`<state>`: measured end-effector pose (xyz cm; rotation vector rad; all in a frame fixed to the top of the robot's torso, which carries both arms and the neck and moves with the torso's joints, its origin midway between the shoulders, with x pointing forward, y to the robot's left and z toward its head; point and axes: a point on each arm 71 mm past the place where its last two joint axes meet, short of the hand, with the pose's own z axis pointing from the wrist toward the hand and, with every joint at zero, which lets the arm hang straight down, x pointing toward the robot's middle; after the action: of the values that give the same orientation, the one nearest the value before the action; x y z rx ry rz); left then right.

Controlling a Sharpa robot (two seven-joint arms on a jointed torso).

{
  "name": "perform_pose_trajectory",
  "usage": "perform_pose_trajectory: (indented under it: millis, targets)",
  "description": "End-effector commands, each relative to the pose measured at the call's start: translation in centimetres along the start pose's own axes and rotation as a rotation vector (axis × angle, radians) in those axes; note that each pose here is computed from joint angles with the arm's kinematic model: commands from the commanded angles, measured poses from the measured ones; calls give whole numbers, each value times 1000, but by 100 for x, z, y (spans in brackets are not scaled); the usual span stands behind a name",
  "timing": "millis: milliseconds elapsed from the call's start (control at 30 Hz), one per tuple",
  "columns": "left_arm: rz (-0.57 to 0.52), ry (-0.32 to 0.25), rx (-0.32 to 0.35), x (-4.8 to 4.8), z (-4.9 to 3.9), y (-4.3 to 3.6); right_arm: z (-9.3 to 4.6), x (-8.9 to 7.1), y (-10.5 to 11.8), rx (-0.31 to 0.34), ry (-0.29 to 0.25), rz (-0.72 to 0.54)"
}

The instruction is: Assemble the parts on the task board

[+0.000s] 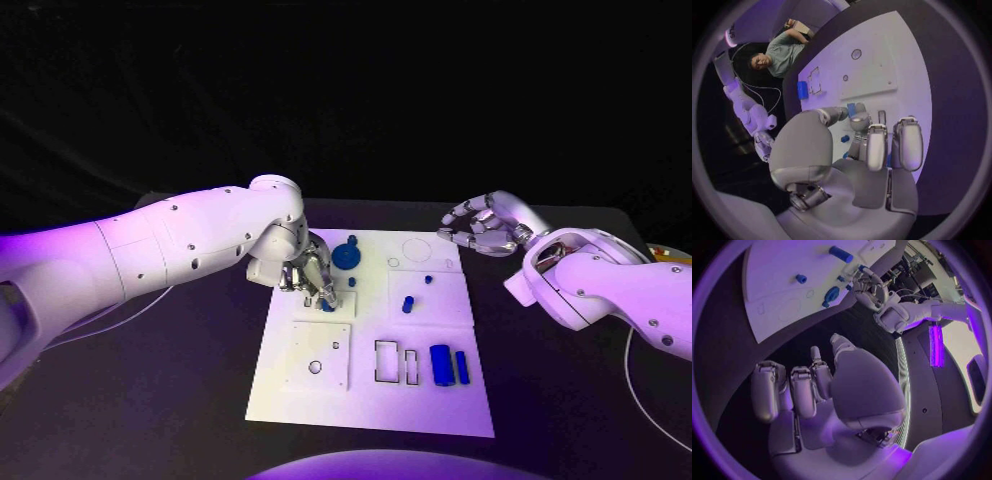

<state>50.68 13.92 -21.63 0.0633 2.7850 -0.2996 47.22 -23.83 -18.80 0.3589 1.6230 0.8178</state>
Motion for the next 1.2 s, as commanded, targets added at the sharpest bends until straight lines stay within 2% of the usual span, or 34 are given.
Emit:
perform_pose_trajectory:
  millis: [33,367,733,1200]
  targets:
    - [13,-16,-21,-3,12,-5,-1,17,6,-2,14,-3]
    - [8,-48,-36,-5,24,24,-2,16,6,-2,14,-2]
    - [-13,-111,-39,-39,15,41,-4,20,1,-2,14,-2]
    - [-8,-140,-36,-40,7,21,-12,25,-7,0,16,-1]
